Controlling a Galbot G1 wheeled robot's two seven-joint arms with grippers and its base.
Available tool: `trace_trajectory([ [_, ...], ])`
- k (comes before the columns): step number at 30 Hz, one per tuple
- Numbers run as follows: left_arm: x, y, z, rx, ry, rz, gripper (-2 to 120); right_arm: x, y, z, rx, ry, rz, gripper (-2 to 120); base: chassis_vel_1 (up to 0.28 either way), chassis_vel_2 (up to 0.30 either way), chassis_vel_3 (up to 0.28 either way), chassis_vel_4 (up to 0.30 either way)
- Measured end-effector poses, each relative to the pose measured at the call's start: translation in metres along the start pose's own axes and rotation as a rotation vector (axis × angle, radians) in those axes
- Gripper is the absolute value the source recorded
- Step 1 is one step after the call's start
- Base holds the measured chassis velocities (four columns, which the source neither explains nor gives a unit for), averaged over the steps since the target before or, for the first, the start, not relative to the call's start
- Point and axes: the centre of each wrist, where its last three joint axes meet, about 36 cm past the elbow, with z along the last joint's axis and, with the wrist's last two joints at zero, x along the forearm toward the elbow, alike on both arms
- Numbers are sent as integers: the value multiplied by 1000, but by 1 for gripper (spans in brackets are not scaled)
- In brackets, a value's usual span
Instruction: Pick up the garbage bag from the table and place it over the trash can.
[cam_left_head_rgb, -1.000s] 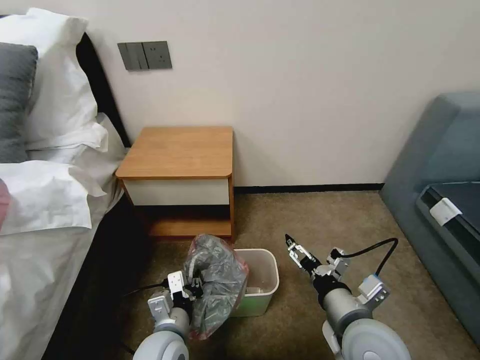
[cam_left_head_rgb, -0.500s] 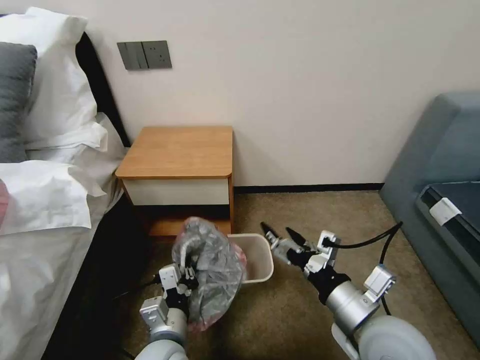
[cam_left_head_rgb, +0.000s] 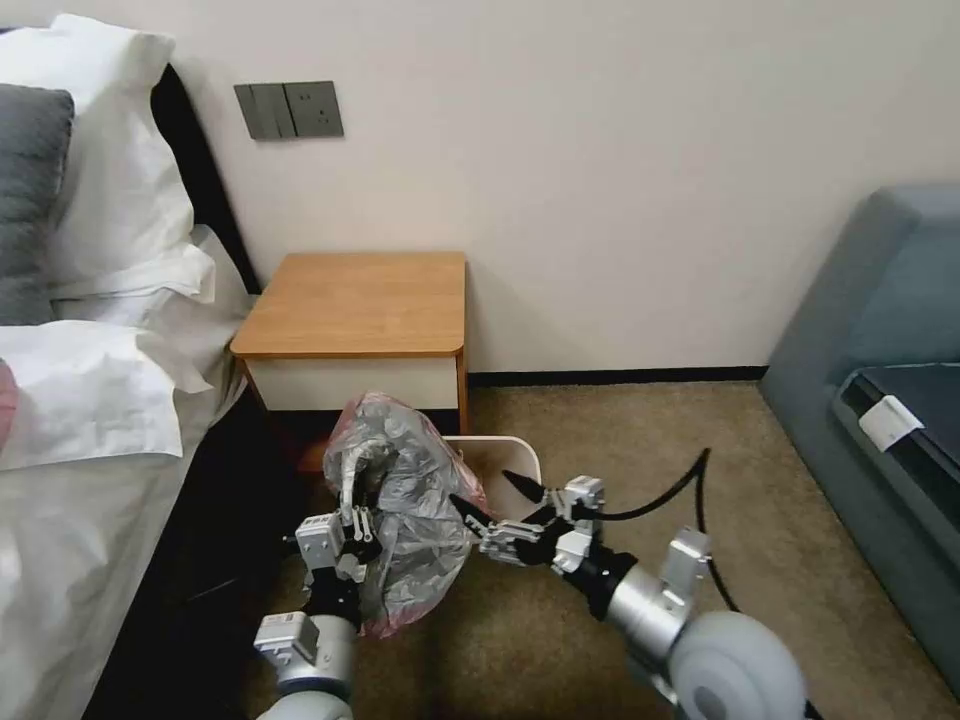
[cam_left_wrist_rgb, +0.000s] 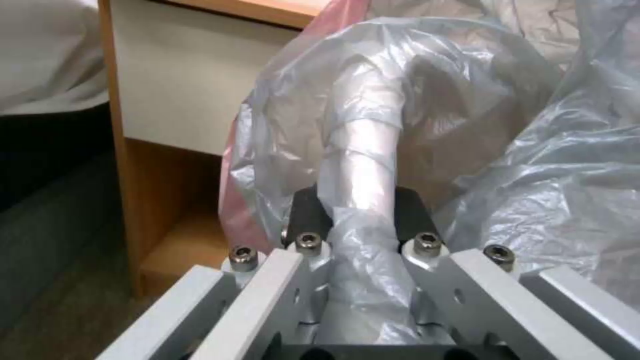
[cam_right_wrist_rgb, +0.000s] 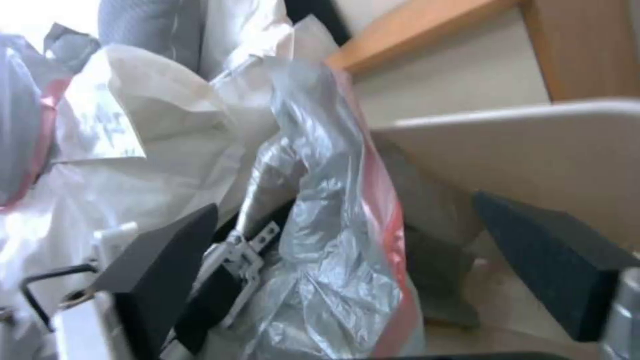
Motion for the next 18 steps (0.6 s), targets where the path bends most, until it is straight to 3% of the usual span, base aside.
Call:
trace_trajectory([
  [8,4,-5,-2,7,-1,5,9,-7,-4,9,7,-9,10,68,0,0,0,0],
  [12,4,-6,-4,14,0,4,9,-7,-3,10,3,-14,10,48,0,0,0,0],
  [18,4,-7,-4,25,4,1,9,-8,-2,13,2,-27,11,32,0,0,0,0],
])
